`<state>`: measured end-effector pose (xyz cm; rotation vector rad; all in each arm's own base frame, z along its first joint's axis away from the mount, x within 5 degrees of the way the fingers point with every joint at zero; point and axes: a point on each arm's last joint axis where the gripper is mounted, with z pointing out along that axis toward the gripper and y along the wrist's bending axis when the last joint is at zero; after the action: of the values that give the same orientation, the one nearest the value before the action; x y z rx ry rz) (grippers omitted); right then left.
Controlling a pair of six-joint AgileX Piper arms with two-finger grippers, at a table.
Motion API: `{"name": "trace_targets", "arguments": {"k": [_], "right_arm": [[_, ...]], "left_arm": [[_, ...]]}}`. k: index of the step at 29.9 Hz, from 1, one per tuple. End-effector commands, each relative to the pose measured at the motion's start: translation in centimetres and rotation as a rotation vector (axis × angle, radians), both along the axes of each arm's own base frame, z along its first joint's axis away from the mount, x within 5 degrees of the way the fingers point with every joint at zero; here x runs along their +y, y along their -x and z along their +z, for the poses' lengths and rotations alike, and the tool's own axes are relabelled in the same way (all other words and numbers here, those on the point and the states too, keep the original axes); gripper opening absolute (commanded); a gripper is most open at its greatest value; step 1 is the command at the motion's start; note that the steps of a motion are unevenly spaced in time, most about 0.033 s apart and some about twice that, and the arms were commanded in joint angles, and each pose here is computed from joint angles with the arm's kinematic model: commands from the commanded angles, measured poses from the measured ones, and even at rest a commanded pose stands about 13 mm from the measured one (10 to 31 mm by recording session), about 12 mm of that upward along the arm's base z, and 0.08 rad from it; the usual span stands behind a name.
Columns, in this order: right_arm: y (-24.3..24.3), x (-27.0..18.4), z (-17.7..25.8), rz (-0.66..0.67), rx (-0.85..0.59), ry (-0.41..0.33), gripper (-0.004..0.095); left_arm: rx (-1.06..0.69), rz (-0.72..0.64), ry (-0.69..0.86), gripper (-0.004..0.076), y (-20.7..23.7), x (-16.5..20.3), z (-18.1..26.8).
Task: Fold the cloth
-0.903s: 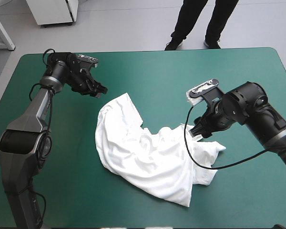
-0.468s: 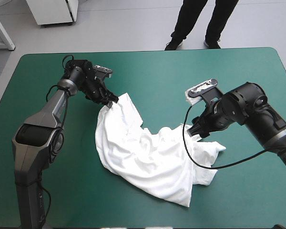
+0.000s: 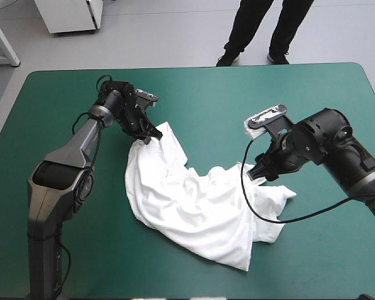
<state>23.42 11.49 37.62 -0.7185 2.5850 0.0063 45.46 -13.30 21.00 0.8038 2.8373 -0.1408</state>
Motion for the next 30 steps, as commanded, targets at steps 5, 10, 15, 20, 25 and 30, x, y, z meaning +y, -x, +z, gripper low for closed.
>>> {"name": "trace_targets", "arguments": {"k": [5,10,15,20,25,30], "right_arm": [[1.4,-2.2,-0.4,-0.074,-0.044,0.106,0.0559],[1.4,-2.8,-2.5,-0.096,0.016,0.157,0.0558],[-0.3,-4.0,-3.9,-0.18,0.088,0.096,0.0558],[-2.0,-4.2,-5.6,-0.202,0.158,0.04,0.0558],[-4.2,-3.5,-8.5,-0.194,0.228,0.066,0.0558],[-5.9,-2.9,-11.3,-0.188,0.281,0.089,0.0558]], "left_arm": [[0.068,-0.042,0.095,-0.0022,0.8,-2.3,-0.8],[0.098,-0.047,0.086,-0.0022,1.0,-2.2,-0.8],[0.117,-0.057,0.112,-0.0022,1.2,-2.4,-0.8],[0.117,-0.065,0.127,-0.0022,1.3,-2.6,-0.6],[0.12,-0.08,0.152,-0.0022,1.3,-2.8,-0.6],[0.118,-0.088,0.153,-0.0022,1.3,-2.8,-0.6]]}}
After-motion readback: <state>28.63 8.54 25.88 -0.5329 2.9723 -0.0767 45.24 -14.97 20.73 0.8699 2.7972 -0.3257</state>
